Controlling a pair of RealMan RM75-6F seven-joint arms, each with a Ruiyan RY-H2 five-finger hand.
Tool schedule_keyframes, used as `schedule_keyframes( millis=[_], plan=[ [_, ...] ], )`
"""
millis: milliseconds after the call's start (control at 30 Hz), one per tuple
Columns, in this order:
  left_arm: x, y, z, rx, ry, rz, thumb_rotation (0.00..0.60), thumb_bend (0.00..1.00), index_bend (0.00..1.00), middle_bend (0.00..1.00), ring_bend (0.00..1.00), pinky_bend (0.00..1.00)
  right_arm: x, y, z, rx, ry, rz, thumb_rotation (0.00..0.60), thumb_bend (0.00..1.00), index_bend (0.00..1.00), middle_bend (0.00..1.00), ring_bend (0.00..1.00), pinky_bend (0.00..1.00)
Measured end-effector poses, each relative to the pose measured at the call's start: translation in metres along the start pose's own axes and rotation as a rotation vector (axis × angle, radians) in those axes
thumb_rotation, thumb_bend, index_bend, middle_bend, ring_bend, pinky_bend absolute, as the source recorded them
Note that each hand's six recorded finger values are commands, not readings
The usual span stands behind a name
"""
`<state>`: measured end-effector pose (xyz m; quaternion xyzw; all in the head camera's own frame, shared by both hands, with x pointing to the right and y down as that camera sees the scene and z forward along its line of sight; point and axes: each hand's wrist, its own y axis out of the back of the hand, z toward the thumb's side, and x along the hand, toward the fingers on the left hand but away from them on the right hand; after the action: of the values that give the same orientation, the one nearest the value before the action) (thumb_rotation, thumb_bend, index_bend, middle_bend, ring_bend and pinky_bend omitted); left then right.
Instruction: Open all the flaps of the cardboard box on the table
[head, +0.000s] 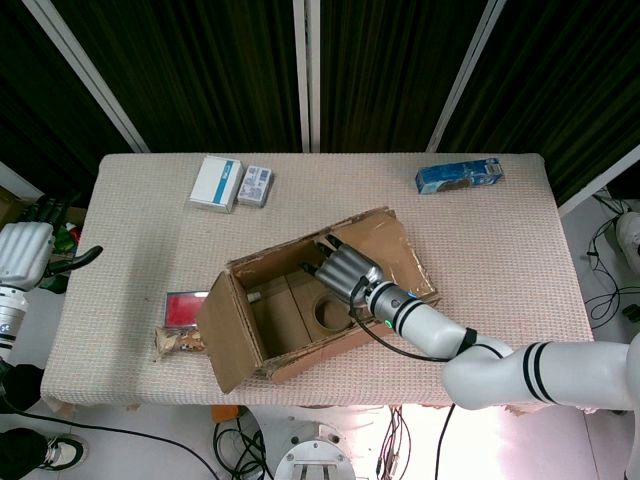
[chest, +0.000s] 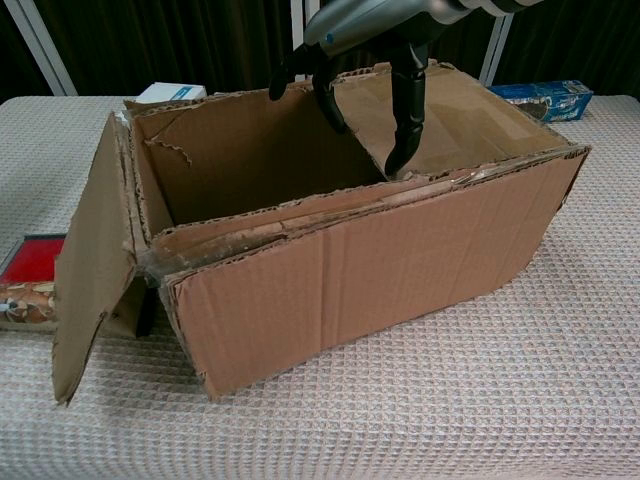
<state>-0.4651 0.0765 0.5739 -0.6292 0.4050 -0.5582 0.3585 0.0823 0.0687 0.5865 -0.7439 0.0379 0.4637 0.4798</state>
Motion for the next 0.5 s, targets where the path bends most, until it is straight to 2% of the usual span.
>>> schedule_keyframes(
  millis=[200, 500],
  plan=[
    [-0.001, -0.003, 0.0, -0.005, -0.004, -0.009, 0.0, 0.04, 0.05, 0.06, 0.05, 0.17, 0.005, 0.004, -0.002, 0.027, -0.04, 0.005, 0.6, 0.0, 0.0, 0.44, 0.0, 0.0],
    [0.001, -0.004, -0.002, -0.013, 0.004, -0.019, 0.0, 0.04, 0.05, 0.06, 0.05, 0.17, 0.02, 0.022, -0.007, 0.046, -0.081, -0.037, 0.6, 0.01, 0.0, 0.48, 0.0, 0.0]
  ],
)
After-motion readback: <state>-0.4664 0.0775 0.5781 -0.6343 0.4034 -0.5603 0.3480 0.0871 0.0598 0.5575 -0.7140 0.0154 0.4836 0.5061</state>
